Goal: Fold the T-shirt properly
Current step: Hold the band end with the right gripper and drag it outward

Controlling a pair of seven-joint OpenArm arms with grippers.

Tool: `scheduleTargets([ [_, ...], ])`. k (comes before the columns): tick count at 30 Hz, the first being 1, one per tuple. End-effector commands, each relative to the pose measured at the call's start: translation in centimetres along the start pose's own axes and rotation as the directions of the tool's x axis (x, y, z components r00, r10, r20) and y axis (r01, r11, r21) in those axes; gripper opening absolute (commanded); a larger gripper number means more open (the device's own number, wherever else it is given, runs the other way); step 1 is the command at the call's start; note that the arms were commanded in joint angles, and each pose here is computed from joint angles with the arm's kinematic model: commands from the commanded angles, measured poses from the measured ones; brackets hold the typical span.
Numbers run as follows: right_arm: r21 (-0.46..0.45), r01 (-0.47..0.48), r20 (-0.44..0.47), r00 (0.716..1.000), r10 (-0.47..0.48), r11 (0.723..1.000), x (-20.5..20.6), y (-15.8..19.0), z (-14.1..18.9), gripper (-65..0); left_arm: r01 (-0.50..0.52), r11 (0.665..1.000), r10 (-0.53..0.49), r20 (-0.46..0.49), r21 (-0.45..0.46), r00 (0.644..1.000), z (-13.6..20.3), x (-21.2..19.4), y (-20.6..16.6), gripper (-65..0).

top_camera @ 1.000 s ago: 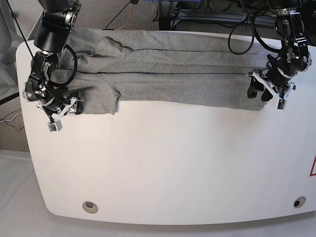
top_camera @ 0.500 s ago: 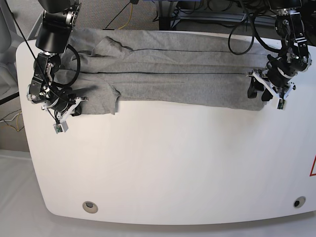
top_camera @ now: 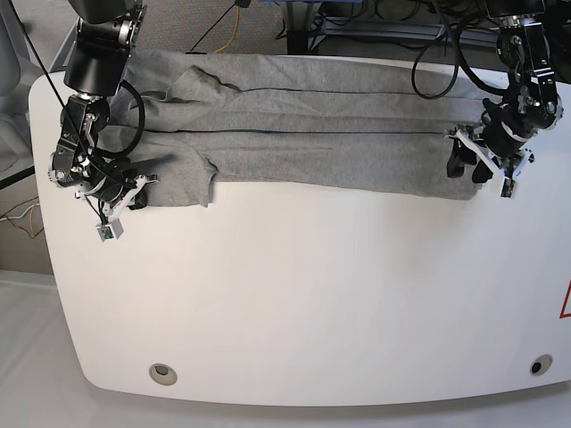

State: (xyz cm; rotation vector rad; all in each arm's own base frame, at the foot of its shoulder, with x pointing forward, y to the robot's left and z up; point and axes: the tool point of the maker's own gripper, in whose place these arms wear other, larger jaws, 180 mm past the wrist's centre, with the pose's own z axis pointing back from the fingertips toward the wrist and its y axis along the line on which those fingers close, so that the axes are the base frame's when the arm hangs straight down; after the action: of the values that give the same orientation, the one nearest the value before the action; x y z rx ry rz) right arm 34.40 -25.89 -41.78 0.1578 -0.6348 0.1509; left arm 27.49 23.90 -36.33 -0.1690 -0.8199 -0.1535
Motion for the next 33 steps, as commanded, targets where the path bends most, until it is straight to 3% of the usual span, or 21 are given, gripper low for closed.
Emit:
scheduleTargets([
  [1,-0.037,-0.044,0.018,0.999,0.044,0.998,1.7,-1.0,1.3,-63.2,0.016,1.000,-0.016,0.045,0.003,0.999,0.4,1.5,0.3,-35.9],
  [14,-0.064,-0.109,0.012,0.994,0.110,0.992,3.4,-0.4,3.1,-63.2,0.015,1.000,-0.015,0.045,0.001,0.999,0.4,1.5,0.2,-35.9],
  [33,-0.055,-0.160,-0.041,0.987,0.158,0.986,-0.4,1.9,4.4,-63.2,0.015,1.000,-0.015,0.044,-0.002,0.999,0.3,1.4,0.0,-35.9],
])
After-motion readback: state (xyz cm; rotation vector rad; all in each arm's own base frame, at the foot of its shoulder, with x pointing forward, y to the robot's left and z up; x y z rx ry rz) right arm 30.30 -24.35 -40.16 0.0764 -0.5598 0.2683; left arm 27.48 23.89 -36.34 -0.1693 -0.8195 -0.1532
